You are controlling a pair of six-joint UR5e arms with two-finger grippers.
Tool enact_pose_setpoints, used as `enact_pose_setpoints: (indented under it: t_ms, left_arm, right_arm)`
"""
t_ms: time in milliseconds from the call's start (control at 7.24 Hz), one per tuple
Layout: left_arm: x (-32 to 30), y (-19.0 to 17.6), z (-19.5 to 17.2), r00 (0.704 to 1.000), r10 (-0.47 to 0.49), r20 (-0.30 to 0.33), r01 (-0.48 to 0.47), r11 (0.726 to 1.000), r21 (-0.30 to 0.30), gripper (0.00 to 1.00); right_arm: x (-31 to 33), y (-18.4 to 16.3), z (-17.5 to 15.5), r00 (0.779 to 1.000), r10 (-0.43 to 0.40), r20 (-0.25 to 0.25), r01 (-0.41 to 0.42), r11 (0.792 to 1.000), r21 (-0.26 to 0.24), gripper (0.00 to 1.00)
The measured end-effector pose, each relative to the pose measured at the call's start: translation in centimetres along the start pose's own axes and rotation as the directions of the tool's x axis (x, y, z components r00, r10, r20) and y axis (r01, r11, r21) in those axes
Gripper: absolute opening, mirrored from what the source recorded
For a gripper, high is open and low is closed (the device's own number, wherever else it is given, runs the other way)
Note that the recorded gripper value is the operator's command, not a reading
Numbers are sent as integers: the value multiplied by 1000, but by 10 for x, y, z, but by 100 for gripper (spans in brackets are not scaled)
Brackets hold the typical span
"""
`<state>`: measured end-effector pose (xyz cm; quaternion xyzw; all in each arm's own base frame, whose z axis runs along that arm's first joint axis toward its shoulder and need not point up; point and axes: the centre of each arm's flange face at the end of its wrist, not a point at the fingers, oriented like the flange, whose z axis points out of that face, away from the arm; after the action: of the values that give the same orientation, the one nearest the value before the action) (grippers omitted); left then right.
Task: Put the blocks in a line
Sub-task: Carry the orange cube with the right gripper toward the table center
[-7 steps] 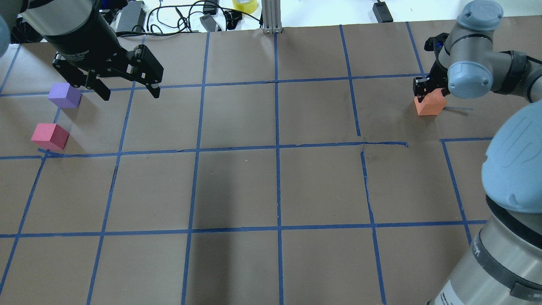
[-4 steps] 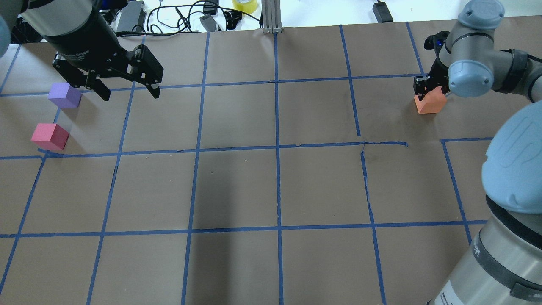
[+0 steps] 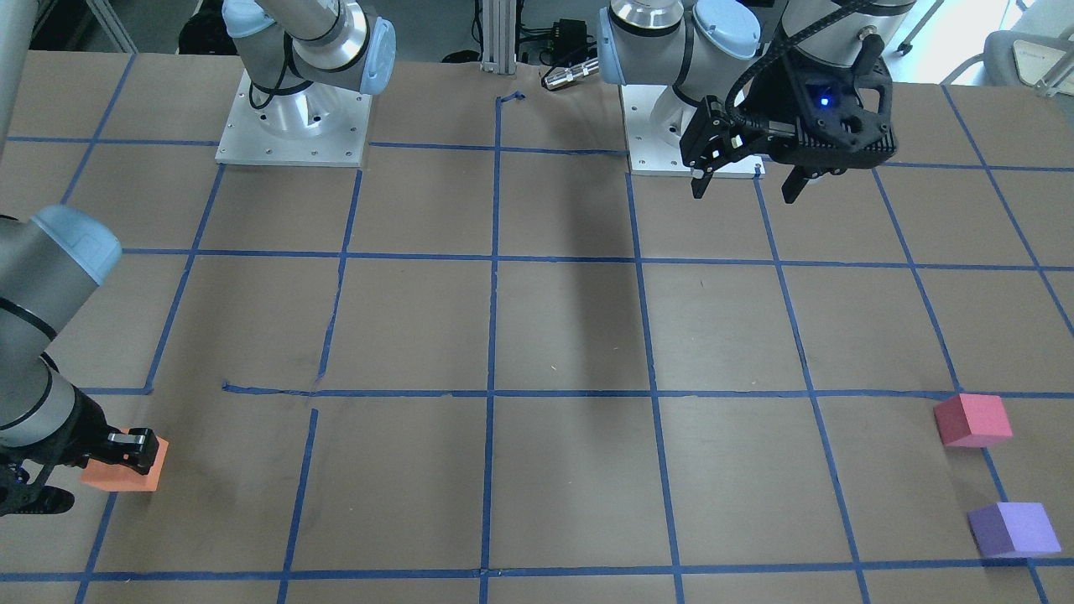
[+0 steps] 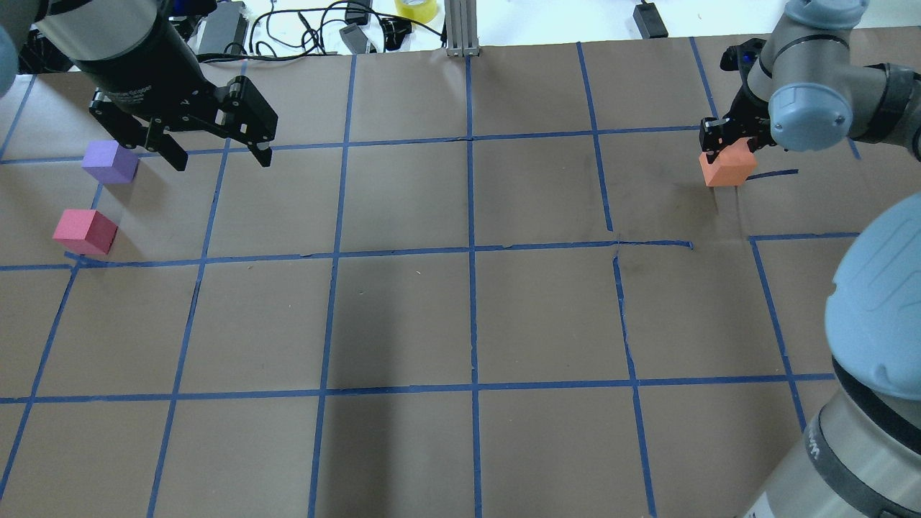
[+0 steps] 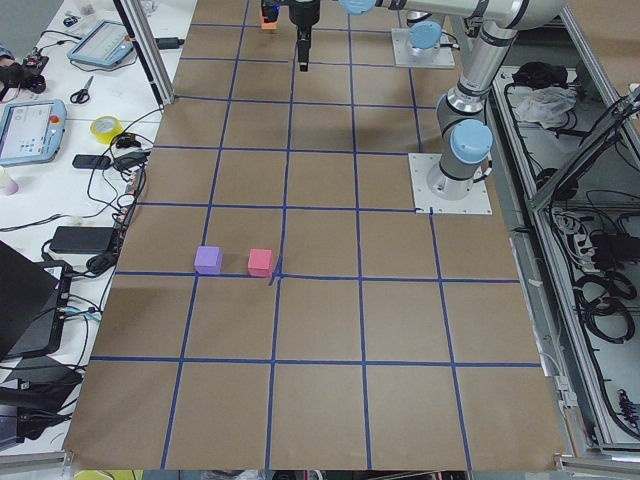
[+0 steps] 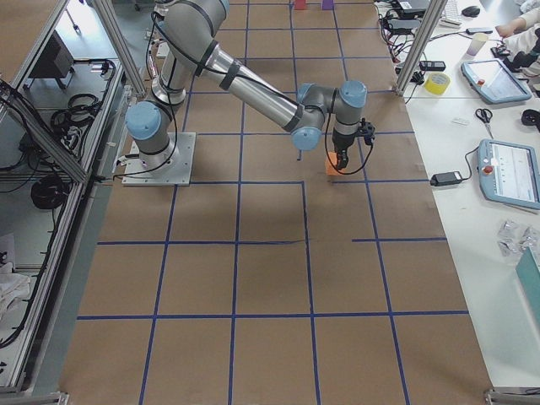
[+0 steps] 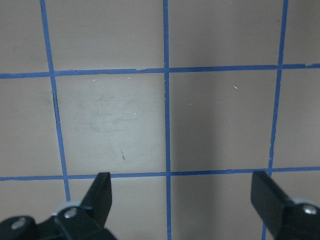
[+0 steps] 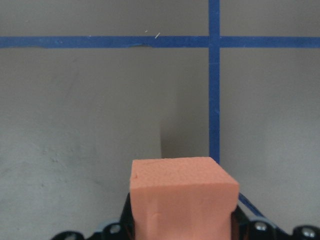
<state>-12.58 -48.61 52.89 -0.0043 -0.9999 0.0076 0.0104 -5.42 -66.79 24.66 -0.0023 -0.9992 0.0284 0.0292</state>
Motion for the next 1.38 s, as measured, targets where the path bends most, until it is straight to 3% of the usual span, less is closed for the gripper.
enact_pose_setpoints:
  t_ms: [967,1381]
  left_arm:
    - [0,0,-1,1000,3,1,-3,1000,1,100]
    - [-1,0,-1,1000,0,2,0,1000,1,100]
  right_arm:
    - [-147,13,-66,990,99,102,-102,994,26,0]
    - [-218,10,-89,967,175,188,-185,982,35,0]
